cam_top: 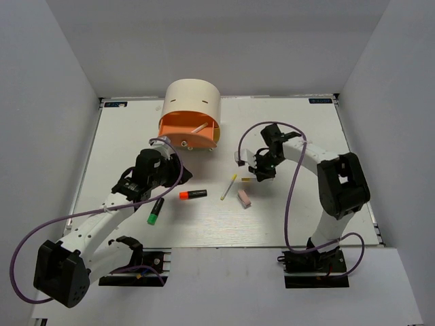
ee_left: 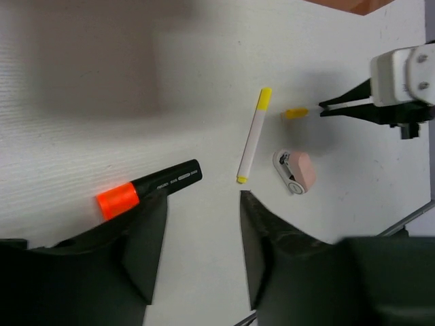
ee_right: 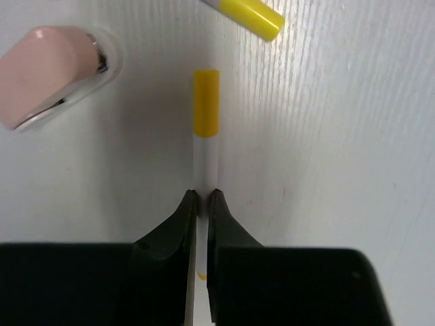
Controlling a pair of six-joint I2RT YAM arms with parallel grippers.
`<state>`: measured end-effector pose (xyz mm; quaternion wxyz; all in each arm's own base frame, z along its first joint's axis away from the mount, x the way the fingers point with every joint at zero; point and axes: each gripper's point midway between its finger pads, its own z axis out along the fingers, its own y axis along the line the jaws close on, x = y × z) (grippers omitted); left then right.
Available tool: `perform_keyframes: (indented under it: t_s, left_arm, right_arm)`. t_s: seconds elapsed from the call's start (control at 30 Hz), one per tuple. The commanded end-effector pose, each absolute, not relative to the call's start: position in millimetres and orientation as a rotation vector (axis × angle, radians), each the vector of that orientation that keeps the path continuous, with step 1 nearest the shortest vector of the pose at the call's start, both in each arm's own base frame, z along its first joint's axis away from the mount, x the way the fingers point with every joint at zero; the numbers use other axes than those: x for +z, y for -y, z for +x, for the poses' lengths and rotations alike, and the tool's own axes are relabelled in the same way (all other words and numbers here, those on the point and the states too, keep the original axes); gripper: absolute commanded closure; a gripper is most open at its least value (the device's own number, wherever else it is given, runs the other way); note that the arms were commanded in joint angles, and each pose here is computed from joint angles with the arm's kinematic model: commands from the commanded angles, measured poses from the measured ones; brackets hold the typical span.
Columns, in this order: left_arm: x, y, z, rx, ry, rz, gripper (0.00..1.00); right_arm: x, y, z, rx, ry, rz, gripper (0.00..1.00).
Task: Sort the stationery into containers
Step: Pick up the pen from the center of the board, then place the pen in the drawer.
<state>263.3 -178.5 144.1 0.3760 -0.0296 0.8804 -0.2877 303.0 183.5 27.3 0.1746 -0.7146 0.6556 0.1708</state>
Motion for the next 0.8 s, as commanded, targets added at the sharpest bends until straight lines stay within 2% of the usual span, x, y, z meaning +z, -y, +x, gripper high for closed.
perform_keyframes:
  t_s: [0.0,0.03,0.17,0.23,0.37,0.4,0.47,0.5,0.6,0.77]
  left_arm:
    - [136,181,255,-0.761,-2.26,-0.037,0.47]
    - [136,181,255,-0.761,-2.26,-0.037,0.54]
    - [132,183,251,-0.788,-2.262,-0.035,0.68]
    - [128,183,248,-0.794,-2.273,-0.031,0.69]
    - [124,183,246,-0.791,-2.282,-0.032,0.69]
    - [124,183,246,-0.791,-2.282,-0.032,0.67]
    - [122,182,245,-0.788,-2.292,-0.034,0.6]
    - [126,182,245,-0.792,-2.278,-0.032,0.57]
    - [125,178,240,-0.785,-2.271,-0.036,0.48]
    - [132,177,236,-0.804,-2.246,-0.053,0.43]
  right_arm:
    - [93,-188,300,0.527,-1.796,-1.911,1.0]
    - [112,-192,307,0.532,-1.761,-1.877,1.0]
    - [179,-217,313,0.597,-1.645,-1.782,1.0]
    - [234,-243,329,0.623,-1.537,-1.686,1.0]
    - [289,-288,339,0.706,-1.397,-1.615,1.0]
    - [312,-299,339,0.745,-1.356,-1.577,1.0]
    - [309,-323,338,0.827,-1.36,-1.579,1.0]
    - [331,-333,345,0.829,-1.32,-1.553,1.0]
    - [341,-358,347,0.908,-1.295,-1.518,1.0]
    - [343,-392,348,1.023,-1.253,-1.46,1.0]
